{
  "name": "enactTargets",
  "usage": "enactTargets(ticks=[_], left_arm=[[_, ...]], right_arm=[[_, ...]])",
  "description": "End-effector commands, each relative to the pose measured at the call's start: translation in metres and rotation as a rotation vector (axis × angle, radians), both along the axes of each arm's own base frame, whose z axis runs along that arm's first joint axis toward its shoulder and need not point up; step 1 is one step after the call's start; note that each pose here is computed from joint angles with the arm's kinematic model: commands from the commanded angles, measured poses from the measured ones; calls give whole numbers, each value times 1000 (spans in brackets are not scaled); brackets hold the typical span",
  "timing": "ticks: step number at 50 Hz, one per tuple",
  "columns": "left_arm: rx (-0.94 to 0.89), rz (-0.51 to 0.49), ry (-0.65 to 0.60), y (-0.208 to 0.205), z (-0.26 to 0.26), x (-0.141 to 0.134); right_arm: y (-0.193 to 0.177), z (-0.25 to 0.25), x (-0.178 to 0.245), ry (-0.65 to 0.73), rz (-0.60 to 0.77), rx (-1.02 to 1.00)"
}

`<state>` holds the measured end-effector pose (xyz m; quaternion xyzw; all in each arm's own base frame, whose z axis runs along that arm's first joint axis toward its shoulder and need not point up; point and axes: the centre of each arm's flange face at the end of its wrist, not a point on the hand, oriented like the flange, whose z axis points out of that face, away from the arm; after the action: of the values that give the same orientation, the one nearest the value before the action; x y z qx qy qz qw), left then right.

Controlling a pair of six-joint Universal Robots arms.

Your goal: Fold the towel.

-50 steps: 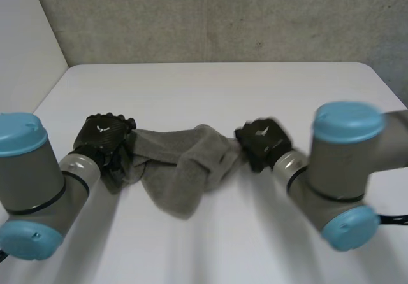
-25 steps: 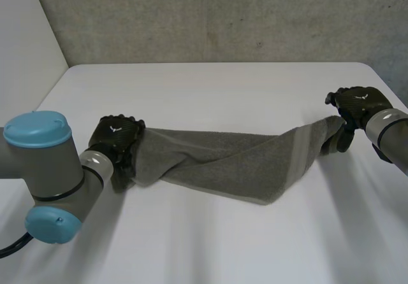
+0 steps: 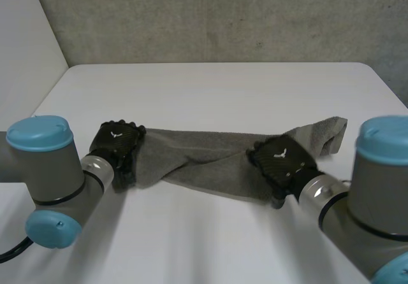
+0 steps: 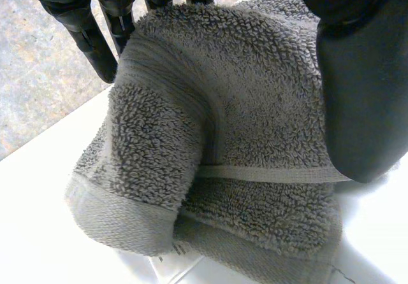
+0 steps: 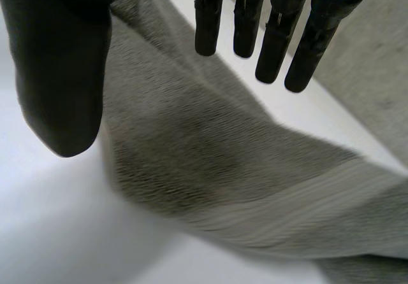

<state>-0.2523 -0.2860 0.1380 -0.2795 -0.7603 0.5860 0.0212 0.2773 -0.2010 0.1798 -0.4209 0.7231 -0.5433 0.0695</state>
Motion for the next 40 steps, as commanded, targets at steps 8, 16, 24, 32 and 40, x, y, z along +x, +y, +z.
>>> enactTargets(ticks=[8, 16, 24, 32, 40], left_arm=[[-39, 10, 19, 14, 19, 7], [-34, 1, 26, 17, 20, 6], [-34, -47, 28, 28, 30, 5], [-14, -109, 35, 37, 28, -2], [1, -115, 28, 38, 23, -3]], right_arm=[[-9, -51, 6, -22, -27, 123], [-17, -57, 9, -43, -32, 82], [-21, -61, 11, -50, -35, 64], [-28, -61, 12, -59, -57, 19], [-34, -66, 10, -50, -87, 7]])
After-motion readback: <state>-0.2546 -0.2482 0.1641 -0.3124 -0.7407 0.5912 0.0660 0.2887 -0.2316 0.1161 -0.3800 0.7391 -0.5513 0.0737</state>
